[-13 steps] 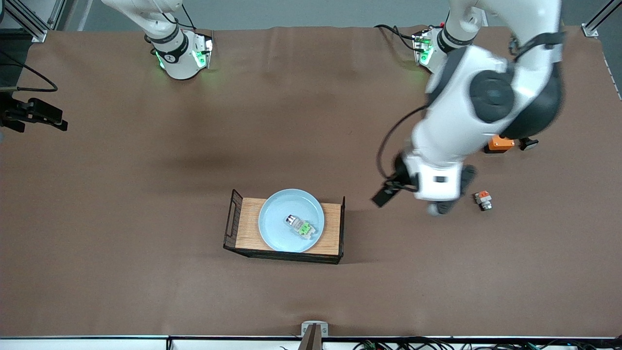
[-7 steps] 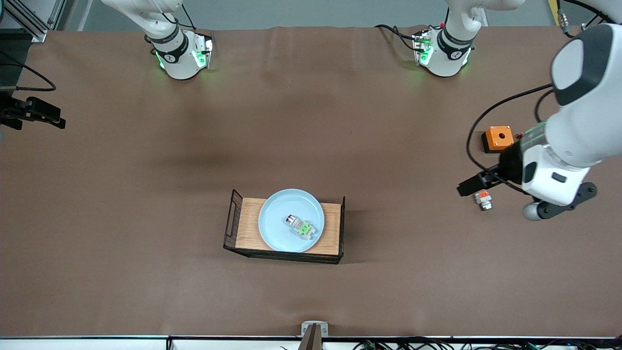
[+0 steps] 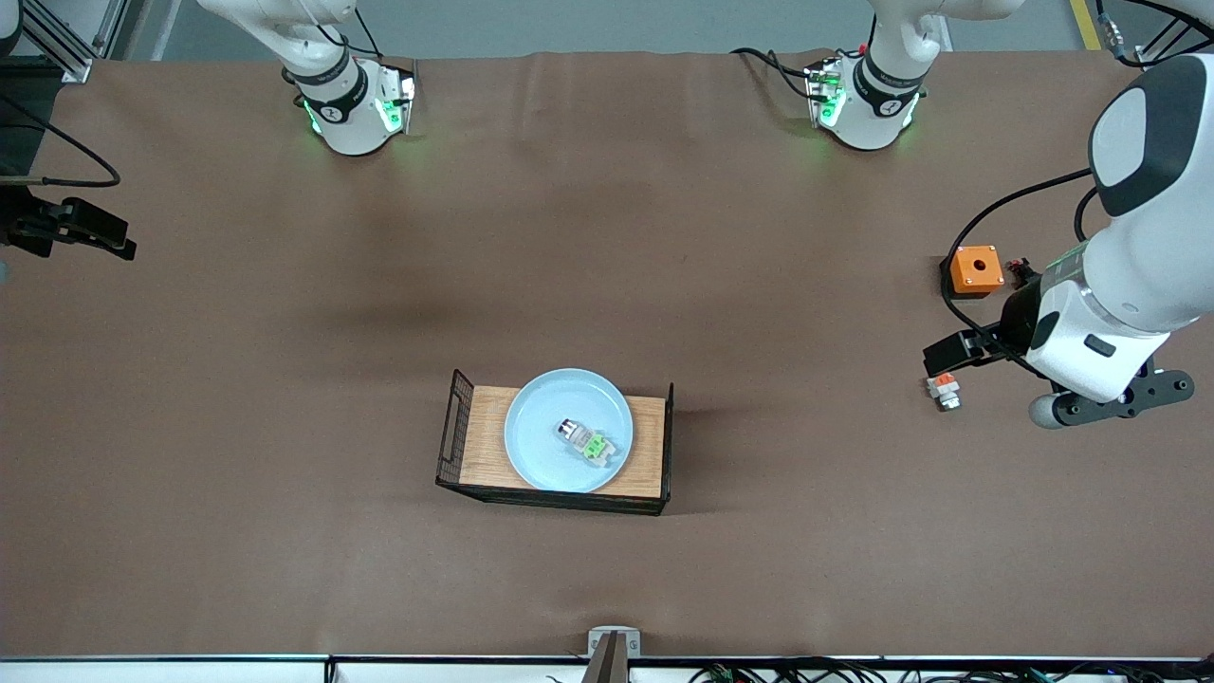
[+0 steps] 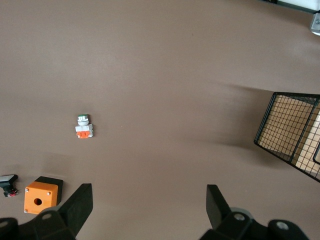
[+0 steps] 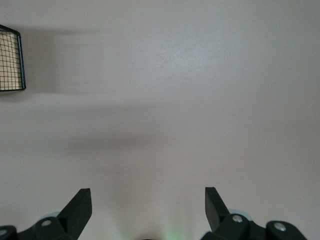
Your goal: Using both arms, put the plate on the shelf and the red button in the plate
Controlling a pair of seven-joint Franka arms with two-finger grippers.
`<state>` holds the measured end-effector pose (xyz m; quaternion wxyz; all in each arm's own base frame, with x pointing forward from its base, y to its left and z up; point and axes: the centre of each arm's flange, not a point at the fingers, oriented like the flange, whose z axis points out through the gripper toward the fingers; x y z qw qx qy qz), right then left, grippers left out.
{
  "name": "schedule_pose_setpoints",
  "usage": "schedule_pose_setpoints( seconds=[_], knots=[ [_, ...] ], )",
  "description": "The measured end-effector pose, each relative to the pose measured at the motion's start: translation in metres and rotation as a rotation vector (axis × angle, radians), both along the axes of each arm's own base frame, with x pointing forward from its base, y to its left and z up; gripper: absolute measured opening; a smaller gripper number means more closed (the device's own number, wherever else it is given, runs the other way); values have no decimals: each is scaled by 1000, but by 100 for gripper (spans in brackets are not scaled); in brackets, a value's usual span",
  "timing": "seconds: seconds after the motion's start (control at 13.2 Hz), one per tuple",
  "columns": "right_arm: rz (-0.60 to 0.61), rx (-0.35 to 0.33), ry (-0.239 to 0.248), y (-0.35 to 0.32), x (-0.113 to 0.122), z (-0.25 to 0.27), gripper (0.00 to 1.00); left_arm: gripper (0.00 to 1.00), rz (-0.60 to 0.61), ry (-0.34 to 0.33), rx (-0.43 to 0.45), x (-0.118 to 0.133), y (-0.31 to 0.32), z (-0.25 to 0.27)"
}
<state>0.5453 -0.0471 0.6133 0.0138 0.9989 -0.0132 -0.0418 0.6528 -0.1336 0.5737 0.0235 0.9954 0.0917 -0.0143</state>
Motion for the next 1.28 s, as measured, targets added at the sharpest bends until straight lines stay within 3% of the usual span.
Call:
schedule_pose_setpoints(
  seconds=[0.45, 1.06, 1.28],
  knots=[
    [3, 1, 2, -4, 0, -1, 100, 100, -189, 9, -6, -30, 33, 45],
    [6, 1, -7, -3, 1, 0, 100, 100, -225, 23, -46, -40, 70, 55],
    [7, 2, -9, -3, 1, 1, 100, 100, -228, 26, -32, -55, 64, 62]
  ],
)
